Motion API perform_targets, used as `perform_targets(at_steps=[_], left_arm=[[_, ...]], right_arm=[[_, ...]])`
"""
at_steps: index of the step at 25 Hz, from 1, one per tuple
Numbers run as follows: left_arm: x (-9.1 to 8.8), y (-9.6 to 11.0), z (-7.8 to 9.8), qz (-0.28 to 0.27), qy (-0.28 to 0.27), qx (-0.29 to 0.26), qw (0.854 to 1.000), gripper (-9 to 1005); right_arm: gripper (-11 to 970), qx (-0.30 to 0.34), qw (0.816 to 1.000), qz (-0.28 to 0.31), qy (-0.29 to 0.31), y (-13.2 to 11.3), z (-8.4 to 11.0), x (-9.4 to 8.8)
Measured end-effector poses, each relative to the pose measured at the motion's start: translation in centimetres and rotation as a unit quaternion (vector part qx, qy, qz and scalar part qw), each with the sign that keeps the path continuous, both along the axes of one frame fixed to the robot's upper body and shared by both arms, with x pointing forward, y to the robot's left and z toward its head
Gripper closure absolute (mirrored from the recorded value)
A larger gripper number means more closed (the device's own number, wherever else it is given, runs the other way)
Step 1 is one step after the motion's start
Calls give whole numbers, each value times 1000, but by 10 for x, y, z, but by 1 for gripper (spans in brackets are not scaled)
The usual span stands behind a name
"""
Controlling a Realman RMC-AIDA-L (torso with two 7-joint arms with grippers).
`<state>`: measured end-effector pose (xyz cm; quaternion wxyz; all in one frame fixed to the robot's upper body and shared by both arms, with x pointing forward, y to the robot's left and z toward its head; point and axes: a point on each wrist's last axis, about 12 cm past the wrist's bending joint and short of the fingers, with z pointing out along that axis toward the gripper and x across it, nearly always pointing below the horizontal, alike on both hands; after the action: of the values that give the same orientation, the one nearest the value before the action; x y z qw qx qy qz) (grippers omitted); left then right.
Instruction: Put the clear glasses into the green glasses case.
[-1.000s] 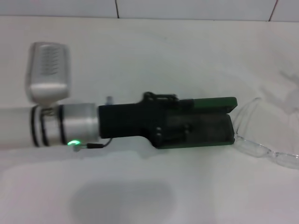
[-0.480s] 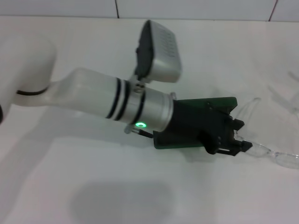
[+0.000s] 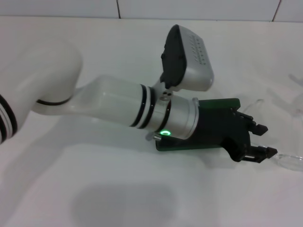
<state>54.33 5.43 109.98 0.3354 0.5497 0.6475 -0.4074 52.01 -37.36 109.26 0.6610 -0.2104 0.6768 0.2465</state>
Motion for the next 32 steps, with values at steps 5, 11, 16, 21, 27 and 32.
perform_targets(at_steps=[5,11,16,21,27,32], left_arm=[[-2,-16,-4,10,-22,13,1000,471],[-5,-27,-6,7,-40,27,999,470],[-9,-33,-8,1,-38,36,999,471],[-15,-40,-8,-4,-29,34,999,472],[-14,-47,-13,28,-51,45,997,471],[-12,-49,-13,32,-57,49,997,470]], right_arm=[[104,-2,1000,8,0,3,0,2],[104,-2,1000,10,1,4,0,3],[104,-1,1000,10,2,5,0,3],[104,-1,1000,10,3,5,-1,2],[104,-3,1000,14,4,6,-1,3],[104,-3,1000,14,4,6,-1,3]])
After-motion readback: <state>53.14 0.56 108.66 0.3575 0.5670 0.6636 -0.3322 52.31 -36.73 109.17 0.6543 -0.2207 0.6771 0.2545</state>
